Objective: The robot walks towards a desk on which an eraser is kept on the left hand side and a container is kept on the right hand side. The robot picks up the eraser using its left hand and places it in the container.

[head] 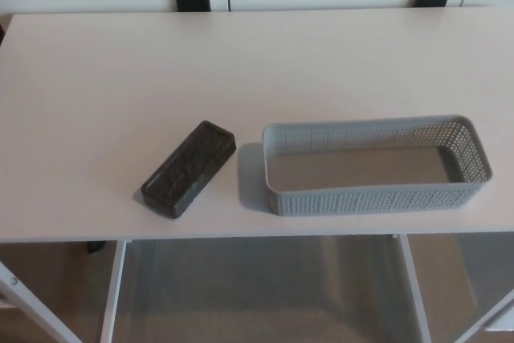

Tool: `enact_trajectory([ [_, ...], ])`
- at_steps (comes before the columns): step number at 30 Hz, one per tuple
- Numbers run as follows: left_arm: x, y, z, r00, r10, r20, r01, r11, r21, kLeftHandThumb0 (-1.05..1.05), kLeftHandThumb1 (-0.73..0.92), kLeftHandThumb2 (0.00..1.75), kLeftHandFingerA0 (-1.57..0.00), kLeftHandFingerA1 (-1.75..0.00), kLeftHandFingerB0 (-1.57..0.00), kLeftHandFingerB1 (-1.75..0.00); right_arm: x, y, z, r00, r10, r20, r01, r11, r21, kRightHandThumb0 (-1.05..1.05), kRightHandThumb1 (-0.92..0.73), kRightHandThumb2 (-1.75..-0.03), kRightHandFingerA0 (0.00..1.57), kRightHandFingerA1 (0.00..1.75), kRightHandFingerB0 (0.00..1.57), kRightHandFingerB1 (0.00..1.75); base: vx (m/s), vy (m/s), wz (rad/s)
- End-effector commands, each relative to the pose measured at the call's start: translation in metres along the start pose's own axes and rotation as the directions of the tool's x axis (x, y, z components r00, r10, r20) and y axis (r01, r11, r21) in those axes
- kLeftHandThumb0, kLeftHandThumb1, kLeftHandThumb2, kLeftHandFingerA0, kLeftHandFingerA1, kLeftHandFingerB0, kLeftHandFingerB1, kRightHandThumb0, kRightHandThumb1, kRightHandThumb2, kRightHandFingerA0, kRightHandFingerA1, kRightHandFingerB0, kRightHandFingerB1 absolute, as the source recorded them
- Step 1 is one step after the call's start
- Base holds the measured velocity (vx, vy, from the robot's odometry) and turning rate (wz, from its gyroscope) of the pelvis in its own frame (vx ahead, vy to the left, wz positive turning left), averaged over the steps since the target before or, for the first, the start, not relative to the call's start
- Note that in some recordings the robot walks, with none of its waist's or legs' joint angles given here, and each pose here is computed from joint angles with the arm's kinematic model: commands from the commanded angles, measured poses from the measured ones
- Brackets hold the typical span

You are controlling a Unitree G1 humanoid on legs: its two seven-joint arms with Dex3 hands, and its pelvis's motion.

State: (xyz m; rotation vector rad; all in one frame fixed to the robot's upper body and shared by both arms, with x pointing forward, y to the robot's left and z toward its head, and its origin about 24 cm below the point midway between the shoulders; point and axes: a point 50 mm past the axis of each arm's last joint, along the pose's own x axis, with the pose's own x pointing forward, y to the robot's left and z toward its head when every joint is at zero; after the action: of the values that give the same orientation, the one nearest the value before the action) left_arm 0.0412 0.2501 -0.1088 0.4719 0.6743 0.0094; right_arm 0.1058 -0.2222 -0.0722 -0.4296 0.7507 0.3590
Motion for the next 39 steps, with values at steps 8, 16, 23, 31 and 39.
enact_trajectory([
  [8,-0.054,-0.016,0.133,0.601,-0.601,0.526,0.442,0.799,0.408,-0.76,0.69,0.62,-0.46,-0.39,-0.38,-0.36,0.002,-0.006,0.003,1.0,-0.004,0.012,0.004,1.0,-0.003,-0.37,-0.35,-0.91,0.03,0.53,0.01,0.53,0.0,0.0,0.0],
  [16,-0.124,0.002,0.236,0.085,-0.641,0.763,0.426,0.715,0.554,-0.78,0.73,0.67,-0.41,-0.36,-0.35,-0.34,0.002,-0.008,0.005,1.0,0.002,0.031,-0.001,1.0,-0.029,-0.71,-0.44,-0.78,0.17,0.57,0.03,0.43,0.0,0.0,0.0],
  [23,-0.143,0.026,0.291,-0.123,-0.41,0.904,0.178,0.887,0.427,-0.44,0.67,0.59,-0.38,-0.37,-0.3,-0.32,0.005,-0.012,0.011,1.0,-0.009,0.028,0.01,0.999,-0.038,-0.38,-0.34,-0.91,0.07,0.54,0.03,0.54,0.0,0.0,0.0],
  [31,-0.089,0.058,0.33,0.017,-0.121,0.993,-0.284,0.951,0.121,-0.4,0.67,0.61,-0.28,-0.34,-0.23,-0.33,0.004,-0.01,0.008,1.0,0.003,0.023,-0.002,0.999,-0.034,-0.38,-0.36,-0.93,0.04,0.53,0.01,0.53,0.0,0.0,0.0],
  [39,-0.017,0.072,0.351,0.267,-0.013,0.964,-0.511,0.846,0.153,-0.35,0.39,0.95,0.0,-0.51,0.0,-0.5,0.005,-0.009,0.008,1.0,-0.001,0.018,0.002,0.999,-0.037,-0.37,-0.37,-0.92,0.03,0.52,0.0,0.52,0.0,0.0,0.0],
])
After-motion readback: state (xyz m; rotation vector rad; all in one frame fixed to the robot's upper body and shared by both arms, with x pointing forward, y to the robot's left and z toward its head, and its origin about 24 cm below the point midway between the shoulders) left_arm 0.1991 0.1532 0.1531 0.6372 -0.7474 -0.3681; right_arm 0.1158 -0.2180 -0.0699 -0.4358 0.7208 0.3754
